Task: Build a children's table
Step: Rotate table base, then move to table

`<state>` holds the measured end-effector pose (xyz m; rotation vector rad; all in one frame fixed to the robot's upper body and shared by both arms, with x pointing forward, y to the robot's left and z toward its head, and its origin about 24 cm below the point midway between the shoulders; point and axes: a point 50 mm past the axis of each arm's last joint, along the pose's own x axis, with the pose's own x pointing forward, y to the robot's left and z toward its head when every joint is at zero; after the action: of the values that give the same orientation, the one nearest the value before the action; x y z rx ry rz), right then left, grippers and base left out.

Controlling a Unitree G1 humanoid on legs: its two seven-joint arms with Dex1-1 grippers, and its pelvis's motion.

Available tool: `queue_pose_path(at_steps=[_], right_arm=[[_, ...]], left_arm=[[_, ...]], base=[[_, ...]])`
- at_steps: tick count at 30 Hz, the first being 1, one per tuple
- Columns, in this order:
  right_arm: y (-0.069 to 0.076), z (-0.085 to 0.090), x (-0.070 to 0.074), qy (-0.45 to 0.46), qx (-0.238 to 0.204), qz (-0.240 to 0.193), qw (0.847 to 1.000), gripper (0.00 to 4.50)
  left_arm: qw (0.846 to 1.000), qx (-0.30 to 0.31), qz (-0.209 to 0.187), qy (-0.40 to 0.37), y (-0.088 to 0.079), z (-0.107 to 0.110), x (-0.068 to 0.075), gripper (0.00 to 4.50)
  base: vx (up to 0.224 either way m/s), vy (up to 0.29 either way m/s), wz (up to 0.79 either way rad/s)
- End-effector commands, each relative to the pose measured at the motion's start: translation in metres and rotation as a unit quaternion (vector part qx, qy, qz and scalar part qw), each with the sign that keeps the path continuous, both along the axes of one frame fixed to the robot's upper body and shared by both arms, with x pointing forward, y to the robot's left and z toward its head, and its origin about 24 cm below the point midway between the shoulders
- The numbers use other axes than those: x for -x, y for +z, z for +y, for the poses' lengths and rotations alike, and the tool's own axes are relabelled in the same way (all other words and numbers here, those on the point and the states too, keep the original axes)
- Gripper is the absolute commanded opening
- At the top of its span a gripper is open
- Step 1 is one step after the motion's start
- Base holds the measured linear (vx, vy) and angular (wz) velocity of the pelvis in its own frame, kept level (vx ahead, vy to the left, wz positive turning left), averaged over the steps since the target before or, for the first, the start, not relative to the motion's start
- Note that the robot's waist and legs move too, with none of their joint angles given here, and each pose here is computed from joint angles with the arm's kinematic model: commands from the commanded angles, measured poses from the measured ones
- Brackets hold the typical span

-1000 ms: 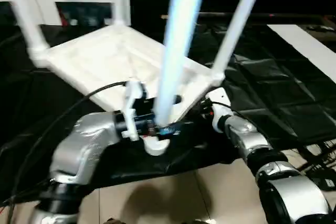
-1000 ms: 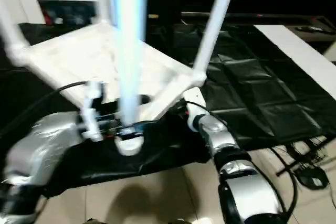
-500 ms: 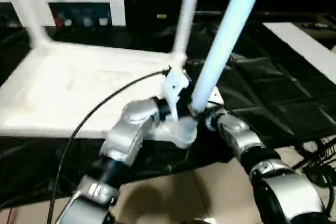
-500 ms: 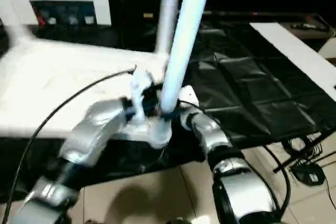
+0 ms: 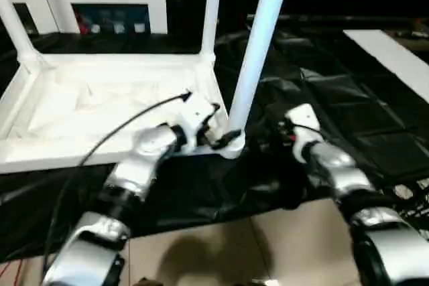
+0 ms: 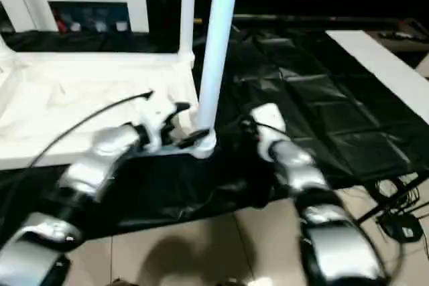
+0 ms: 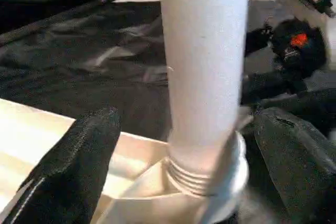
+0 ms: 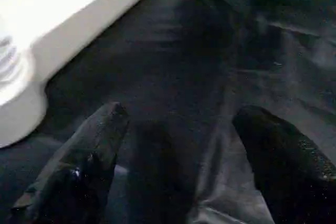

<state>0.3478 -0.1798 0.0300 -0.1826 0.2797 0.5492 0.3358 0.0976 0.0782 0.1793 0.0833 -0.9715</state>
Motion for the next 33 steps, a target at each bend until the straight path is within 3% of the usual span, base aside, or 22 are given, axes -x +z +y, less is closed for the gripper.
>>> queue_pose_path(at_steps=[1, 6, 7, 11, 16, 22, 29, 33], right_arm=[[0.011, -0.003, 0.002, 0.014, -0.022, -0.022, 0.999, 3.71], [0.017, -0.014, 0.015, -0.045, -0.063, -0.042, 0.996, 3.71], [0.013, -0.019, 0.025, -0.093, -0.071, -0.049, 0.992, 3.71], [0.013, -0.019, 0.037, -0.137, -0.093, -0.061, 0.984, 3.71], [0.021, -0.011, 0.045, -0.164, -0.110, -0.081, 0.977, 3.71], [0.024, -0.007, 0.052, -0.156, -0.097, -0.073, 0.980, 3.71], [0.025, -0.007, 0.054, -0.160, -0.089, -0.071, 0.981, 3.71], [0.027, -0.013, 0.054, -0.191, -0.115, -0.069, 0.972, 3.71]], left_arm=[[0.999, 0.044, 0.007, 0.022, 0.002, 0.002, 0.002, 4.50], [0.988, 0.062, 0.019, 0.138, -0.006, 0.026, 0.010, 4.50], [0.974, 0.069, -0.007, 0.215, -0.006, 0.043, 0.017, 4.50], [0.952, 0.072, -0.038, 0.295, -0.004, 0.062, 0.026, 4.50], [0.932, 0.105, -0.052, 0.343, 0.000, 0.067, 0.037, 4.50], [0.929, 0.104, -0.043, 0.353, 0.001, 0.063, 0.040, 4.50], [0.928, 0.102, -0.040, 0.357, 0.001, 0.062, 0.041, 4.50], [0.929, 0.099, -0.038, 0.355, 0.001, 0.062, 0.042, 4.50]], base=[[0.000, 0.000, 0.00], [0.000, 0.000, 0.00], [0.000, 0.000, 0.00], [0.000, 0.000, 0.00], [0.000, 0.000, 0.00], [0.000, 0.000, 0.00], [0.032, -0.005, 0.52], [0.069, 0.027, 0.38]])
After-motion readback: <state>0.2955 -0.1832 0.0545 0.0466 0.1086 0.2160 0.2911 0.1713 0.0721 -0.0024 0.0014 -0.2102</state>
